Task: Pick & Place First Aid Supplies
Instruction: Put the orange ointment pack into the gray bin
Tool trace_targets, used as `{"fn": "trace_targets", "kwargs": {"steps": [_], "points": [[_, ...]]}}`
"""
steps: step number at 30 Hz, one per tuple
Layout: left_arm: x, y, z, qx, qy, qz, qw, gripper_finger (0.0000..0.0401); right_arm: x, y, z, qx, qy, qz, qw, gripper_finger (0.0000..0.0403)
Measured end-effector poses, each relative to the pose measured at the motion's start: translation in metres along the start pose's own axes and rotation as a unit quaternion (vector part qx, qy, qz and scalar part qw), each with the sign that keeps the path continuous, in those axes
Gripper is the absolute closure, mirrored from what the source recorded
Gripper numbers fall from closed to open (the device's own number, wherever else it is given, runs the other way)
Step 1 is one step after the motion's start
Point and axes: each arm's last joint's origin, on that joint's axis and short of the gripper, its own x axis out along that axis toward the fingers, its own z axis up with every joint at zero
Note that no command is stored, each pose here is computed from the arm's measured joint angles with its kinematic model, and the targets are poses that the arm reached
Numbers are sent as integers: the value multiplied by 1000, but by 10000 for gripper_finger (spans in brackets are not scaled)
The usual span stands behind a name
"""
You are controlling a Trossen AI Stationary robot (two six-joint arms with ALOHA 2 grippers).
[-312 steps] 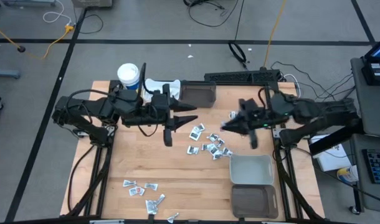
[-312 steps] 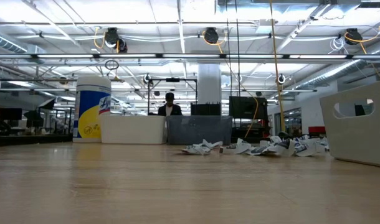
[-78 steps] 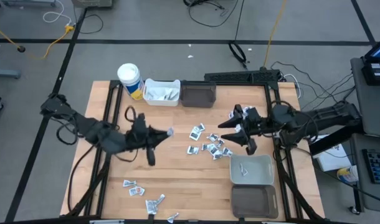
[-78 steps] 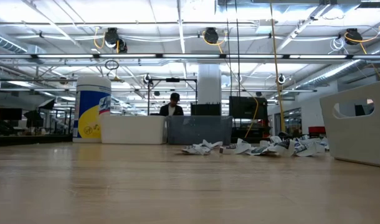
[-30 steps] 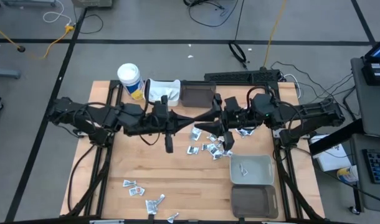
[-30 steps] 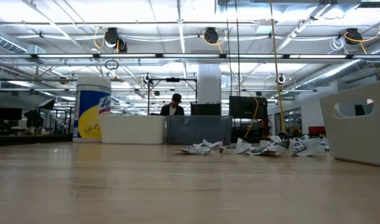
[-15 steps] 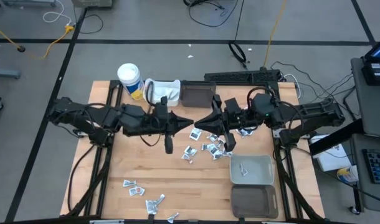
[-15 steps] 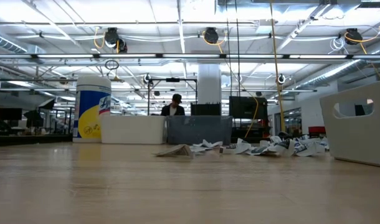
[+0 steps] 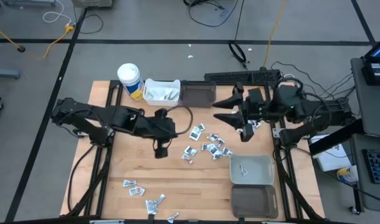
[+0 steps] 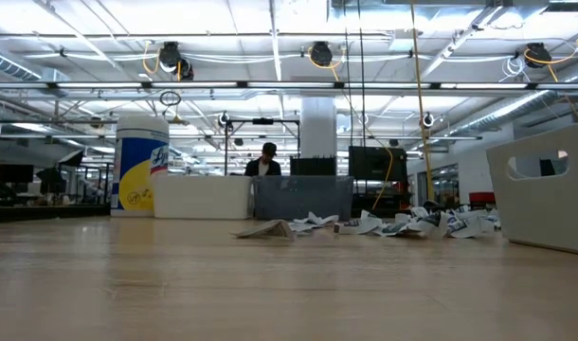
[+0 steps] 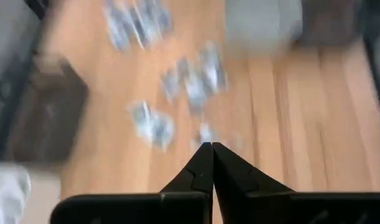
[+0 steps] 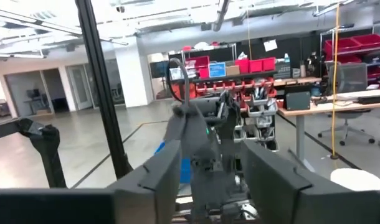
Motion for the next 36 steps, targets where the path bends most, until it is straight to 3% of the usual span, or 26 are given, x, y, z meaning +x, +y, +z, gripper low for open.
{"fn": "trace_targets", "kwargs": {"steps": [6,15,22,28,36], "points": [[12,10,3,44,124,-7,991,361,-2,-4,-2,-5,18,-11,1000,198],[29,12,21,90,147,-40,984,268,-4,-7,0,-22,17,-13,1000,192],[68,9,20,96,184,-55,977,208,-14,-5,13,-30,-23,-10,999,188],[109,-2,15,103,219,-66,968,199,-19,-5,16,-30,-28,-8,999,190],[164,-27,4,141,239,-81,957,227,-24,-5,20,-40,-35,-7,999,186]]}}
